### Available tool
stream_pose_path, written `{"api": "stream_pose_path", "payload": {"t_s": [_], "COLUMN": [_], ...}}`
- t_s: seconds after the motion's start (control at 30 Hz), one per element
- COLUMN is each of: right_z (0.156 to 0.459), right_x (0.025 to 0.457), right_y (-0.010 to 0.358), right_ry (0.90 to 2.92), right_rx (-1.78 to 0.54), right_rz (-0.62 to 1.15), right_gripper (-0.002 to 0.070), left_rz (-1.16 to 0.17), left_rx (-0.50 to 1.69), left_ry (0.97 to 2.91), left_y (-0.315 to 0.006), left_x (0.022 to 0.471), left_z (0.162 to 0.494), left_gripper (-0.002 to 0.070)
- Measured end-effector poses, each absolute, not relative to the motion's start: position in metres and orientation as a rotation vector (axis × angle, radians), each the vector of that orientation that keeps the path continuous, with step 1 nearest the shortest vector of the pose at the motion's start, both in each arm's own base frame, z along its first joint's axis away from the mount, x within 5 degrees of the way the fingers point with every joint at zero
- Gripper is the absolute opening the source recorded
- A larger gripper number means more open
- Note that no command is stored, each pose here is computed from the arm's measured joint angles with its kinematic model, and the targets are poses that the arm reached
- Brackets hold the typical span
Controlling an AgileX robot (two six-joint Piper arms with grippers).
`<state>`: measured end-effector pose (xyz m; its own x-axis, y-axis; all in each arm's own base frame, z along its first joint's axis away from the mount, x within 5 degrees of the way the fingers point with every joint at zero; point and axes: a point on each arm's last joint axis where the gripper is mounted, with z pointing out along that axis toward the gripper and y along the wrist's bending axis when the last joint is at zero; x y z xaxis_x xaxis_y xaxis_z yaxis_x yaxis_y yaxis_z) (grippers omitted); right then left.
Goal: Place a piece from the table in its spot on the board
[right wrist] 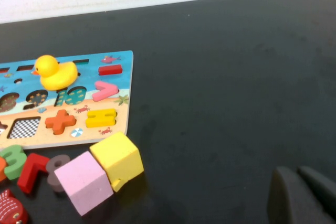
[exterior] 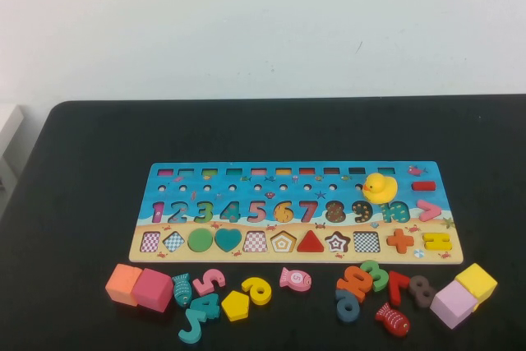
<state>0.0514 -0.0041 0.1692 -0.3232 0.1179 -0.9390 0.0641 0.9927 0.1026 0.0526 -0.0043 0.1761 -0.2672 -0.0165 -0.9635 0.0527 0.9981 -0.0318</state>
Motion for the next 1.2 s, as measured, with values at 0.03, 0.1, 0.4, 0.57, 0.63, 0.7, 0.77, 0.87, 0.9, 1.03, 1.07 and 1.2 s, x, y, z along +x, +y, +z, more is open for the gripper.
{"api": "stream_pose_path", "payload": {"t_s": [0.03,0.1,0.4,0.57,0.63,0.7,0.77,0.87,0.9,1.03,1.07,1.2], "right_z": [0.169,0.169,0.169,0.169,0.169,0.169,0.169,0.169,0.169,0.169,0.169,0.169], "right_x": [0.051,0.051,0.051,0.051,0.051,0.051,0.051,0.051,0.051,0.051,0.051,0.051], "right_y": [-0.004,-0.004,-0.004,-0.004,-0.004,-0.004,-0.004,-0.004,-0.004,-0.004,-0.004,-0.004], "right_ry": [1.901,1.901,1.901,1.901,1.901,1.901,1.901,1.901,1.901,1.901,1.901,1.901], "right_rx": [0.131,0.131,0.131,0.131,0.131,0.131,0.131,0.131,0.131,0.131,0.131,0.131], "right_rz": [0.054,0.054,0.054,0.054,0.054,0.054,0.054,0.054,0.054,0.054,0.054,0.054], "right_gripper": [0.0019,0.0019,0.0019,0.0019,0.0019,0.0019,0.0019,0.0019,0.0019,0.0019,0.0019,0.0019], "left_rz": [-0.066,-0.066,-0.067,-0.389,-0.697,-0.971,-0.993,-0.966,-0.964,-0.958,-0.958,-0.929], "left_rx": [0.026,0.026,0.026,-0.241,-0.500,-0.731,-0.762,-0.747,-0.747,-0.740,-0.741,-0.726], "left_ry": [1.840,1.840,1.840,1.779,1.697,1.573,1.522,1.495,1.491,1.491,1.489,1.474], "left_y": [-0.004,-0.004,-0.004,-0.011,-0.016,-0.018,-0.016,-0.014,-0.013,-0.013,-0.013,-0.012], "left_x": [0.053,0.053,0.053,0.053,0.054,0.054,0.055,0.055,0.055,0.055,0.055,0.055], "left_z": [0.176,0.176,0.176,0.181,0.187,0.194,0.197,0.199,0.199,0.199,0.199,0.200], "left_gripper": [0.0000,0.0000,0.0000,0.0000,0.0000,0.0000,0.0000,0.0000,0.0000,0.0000,0.0000,-0.0001]}}
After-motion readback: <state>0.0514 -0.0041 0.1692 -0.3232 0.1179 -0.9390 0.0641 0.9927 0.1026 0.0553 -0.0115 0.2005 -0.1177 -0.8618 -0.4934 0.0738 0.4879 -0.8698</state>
